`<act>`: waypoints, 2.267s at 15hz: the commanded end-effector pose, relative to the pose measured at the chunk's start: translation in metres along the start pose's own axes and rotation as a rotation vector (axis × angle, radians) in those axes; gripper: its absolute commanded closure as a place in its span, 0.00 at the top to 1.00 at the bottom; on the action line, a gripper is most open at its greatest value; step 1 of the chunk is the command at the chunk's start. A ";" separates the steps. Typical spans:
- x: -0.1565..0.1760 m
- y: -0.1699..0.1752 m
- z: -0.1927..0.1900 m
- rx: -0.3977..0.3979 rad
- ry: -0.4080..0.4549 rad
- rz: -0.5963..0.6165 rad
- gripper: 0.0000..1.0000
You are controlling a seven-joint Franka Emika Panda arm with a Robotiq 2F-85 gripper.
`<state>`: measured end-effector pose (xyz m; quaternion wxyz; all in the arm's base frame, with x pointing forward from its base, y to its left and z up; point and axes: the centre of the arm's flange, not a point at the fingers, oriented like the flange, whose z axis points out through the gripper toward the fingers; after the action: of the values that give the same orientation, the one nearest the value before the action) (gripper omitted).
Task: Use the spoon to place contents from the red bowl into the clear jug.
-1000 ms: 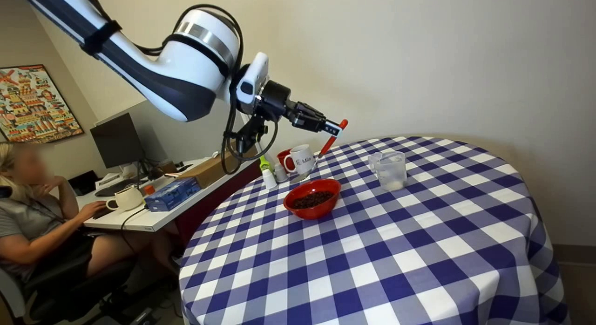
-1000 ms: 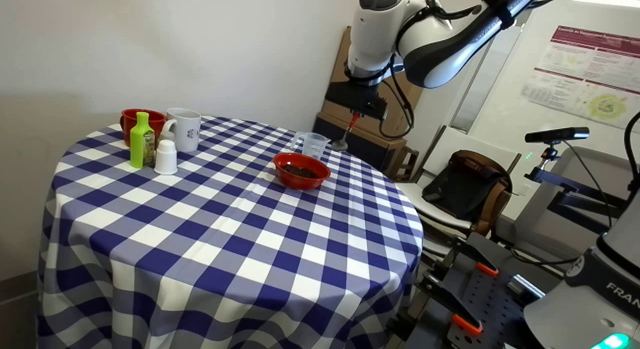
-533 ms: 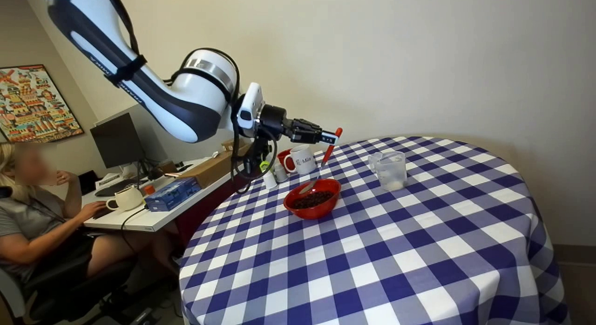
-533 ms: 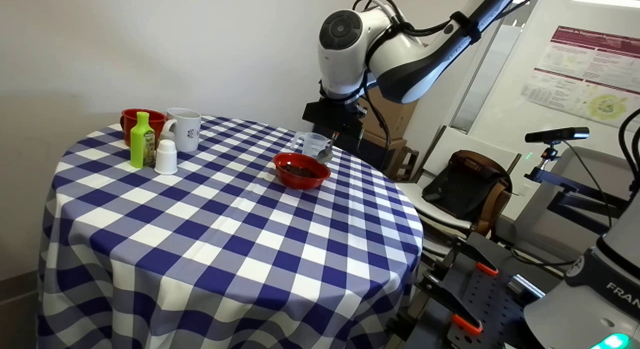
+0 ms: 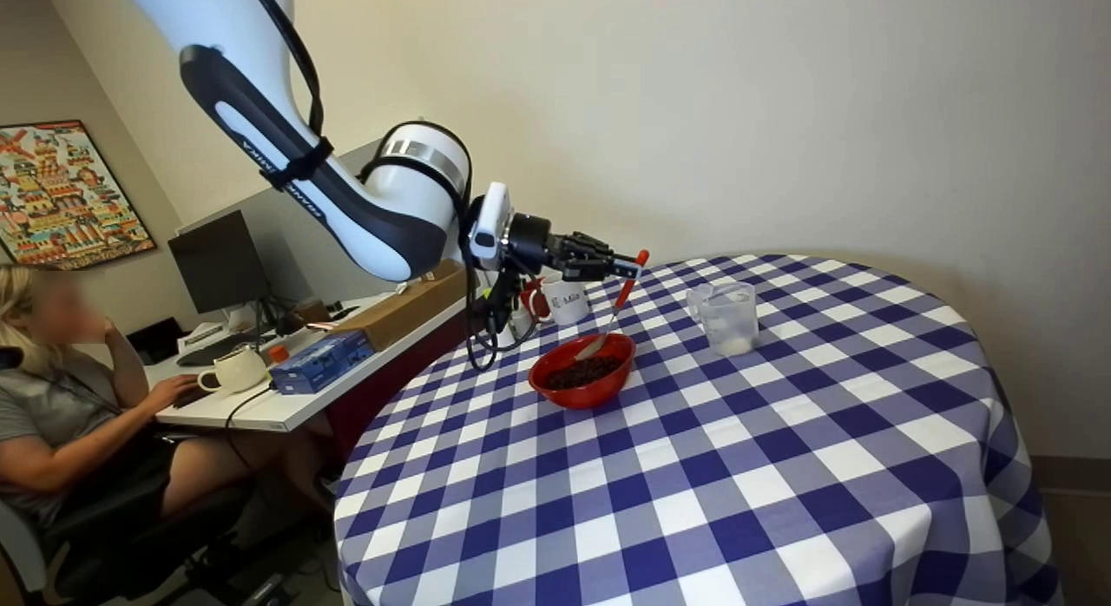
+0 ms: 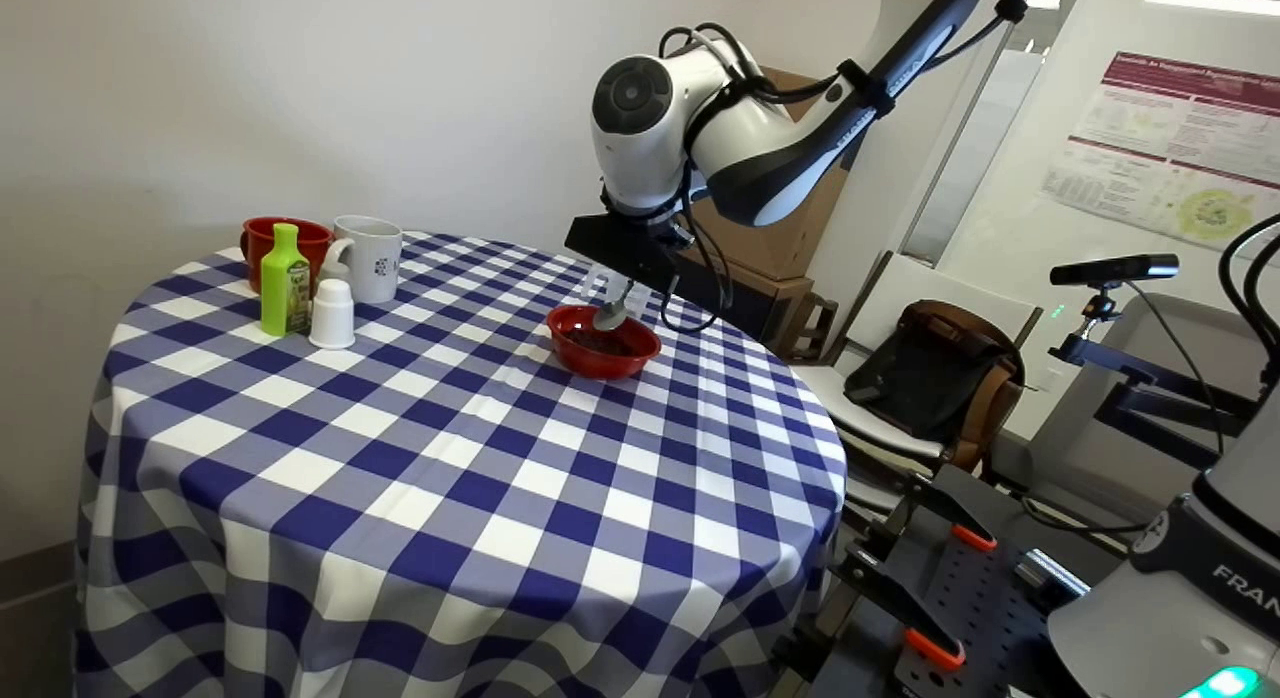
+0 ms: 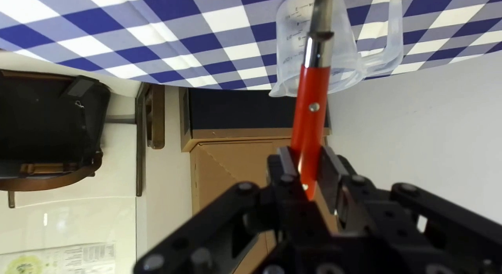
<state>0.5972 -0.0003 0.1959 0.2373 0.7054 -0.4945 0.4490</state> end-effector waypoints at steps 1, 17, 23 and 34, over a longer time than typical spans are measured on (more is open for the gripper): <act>-0.011 -0.017 0.021 0.013 0.070 0.003 0.05; -0.064 -0.006 0.008 0.060 0.090 -0.129 0.05; -0.071 0.003 0.008 0.016 -0.004 -0.134 0.05; -0.043 0.028 0.044 -0.102 -0.147 -0.080 0.05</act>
<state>0.5889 -0.0178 0.1259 0.2565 0.7353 -0.4978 0.3817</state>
